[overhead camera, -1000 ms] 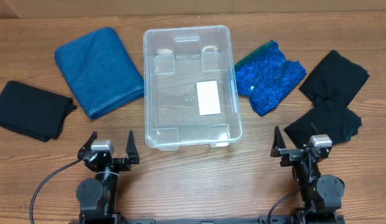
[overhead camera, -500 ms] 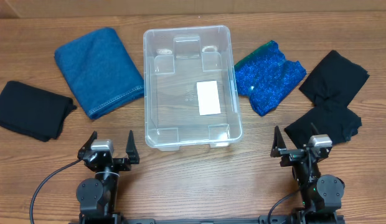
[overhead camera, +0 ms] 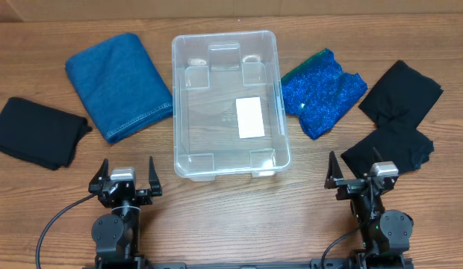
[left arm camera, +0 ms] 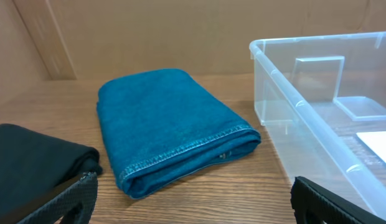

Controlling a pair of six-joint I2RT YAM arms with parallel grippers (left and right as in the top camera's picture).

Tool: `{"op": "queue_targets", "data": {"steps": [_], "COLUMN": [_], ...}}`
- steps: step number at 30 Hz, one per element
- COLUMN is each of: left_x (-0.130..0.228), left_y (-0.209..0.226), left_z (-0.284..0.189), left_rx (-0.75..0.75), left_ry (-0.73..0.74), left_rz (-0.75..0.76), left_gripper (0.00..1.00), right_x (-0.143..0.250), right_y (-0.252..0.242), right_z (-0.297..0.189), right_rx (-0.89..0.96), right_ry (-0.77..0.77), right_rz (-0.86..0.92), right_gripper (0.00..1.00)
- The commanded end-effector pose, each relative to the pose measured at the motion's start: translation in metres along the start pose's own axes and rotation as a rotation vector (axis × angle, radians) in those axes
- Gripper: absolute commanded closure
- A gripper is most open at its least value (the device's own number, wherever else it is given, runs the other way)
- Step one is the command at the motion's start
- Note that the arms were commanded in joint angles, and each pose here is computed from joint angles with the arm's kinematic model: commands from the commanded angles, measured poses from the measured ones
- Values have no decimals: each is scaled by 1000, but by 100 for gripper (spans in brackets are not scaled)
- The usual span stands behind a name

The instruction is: Pack container

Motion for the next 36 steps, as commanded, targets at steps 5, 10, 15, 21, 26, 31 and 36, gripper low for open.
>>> {"op": "queue_targets", "data": {"steps": [5,10,15,21,26,31,36], "left_x": [1,-1,-41,-130,-181,-209,-202], "left_y": [1,0,7,21,27,23,21], "left_z": [0,0,-15,-30,-8,15,30], "left_rx": [-14,-10,-5,6,32,137,144], "left_ry": [2,-3,-14,21,311,559,650], "left_rz": [41,-100,-211,-221,-210,-214,-214], "left_gripper": [0,0,0,0,0,0,0], "right_x": [-1,-1,-19,-86,-138,-146,-76], "right_y": [0,0,4,13,18,4,-45], "right_z": [0,0,0,18,71,143,187], "right_rx": [0,-6,-6,31,96,82,172], "right_ry": [-10,-8,-10,123,414,749,963], "right_rz": [-4,147,211,225,257,325,530], "right_gripper": [0,0,0,0,0,0,0]}}
Point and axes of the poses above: each gripper's point midway between its finger pads, its own z axis out along the fingers, its own y axis along the line the jaws close on, x = y × z, the point moved 9 cm from there along -z, back along the fingers, and after that the axes turned 6 degrees about z, right-handed, at the moved point
